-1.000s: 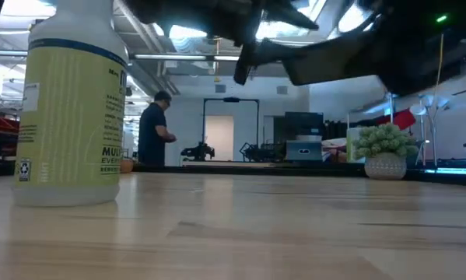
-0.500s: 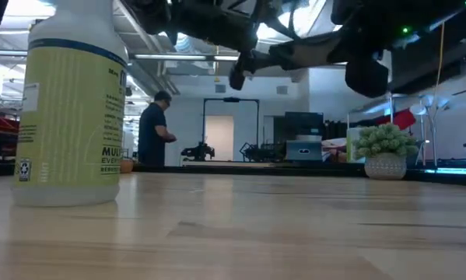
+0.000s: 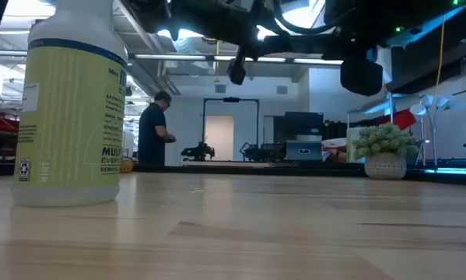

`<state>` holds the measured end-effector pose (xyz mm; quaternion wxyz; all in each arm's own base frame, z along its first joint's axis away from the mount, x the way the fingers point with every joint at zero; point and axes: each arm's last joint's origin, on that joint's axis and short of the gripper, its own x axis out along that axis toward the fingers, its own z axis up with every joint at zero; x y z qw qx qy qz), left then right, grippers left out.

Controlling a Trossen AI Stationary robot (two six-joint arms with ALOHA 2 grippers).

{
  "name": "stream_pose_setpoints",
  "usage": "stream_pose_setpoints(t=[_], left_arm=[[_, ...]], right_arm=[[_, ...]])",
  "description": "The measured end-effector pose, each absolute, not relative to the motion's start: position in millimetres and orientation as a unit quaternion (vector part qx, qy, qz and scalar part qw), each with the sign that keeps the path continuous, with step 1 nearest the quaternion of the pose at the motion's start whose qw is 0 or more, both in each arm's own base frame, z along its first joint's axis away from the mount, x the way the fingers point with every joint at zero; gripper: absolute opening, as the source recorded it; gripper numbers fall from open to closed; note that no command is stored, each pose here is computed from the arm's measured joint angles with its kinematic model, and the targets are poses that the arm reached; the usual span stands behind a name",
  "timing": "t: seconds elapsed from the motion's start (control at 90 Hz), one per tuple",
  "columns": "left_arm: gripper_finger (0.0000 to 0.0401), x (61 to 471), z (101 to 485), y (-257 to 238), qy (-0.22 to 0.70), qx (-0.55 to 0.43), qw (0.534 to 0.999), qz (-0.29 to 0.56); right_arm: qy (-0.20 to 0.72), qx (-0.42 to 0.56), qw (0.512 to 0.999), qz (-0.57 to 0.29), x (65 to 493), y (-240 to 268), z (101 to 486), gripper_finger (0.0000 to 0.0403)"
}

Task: Apply microfiber cloth
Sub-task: Spray the back of the black cellphone with the bottle cleaner

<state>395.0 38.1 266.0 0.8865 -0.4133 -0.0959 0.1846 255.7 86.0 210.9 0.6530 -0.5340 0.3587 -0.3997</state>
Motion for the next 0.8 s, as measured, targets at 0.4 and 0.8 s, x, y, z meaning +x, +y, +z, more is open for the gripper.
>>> stream_pose_setpoints(t=[0.4, 0.8], left_arm=[[0.0014, 348, 346, 66, -0.210, -0.309, 0.911, 0.175], [0.0014, 262, 373, 63, 0.053, -0.080, 0.948, 0.302]], right_arm=[[0.327, -0.554, 0.668, -0.376, 247, 110, 213, 0.0170], [0.412, -0.189, 0.881, -0.138, 278, 121, 201, 0.0172]])
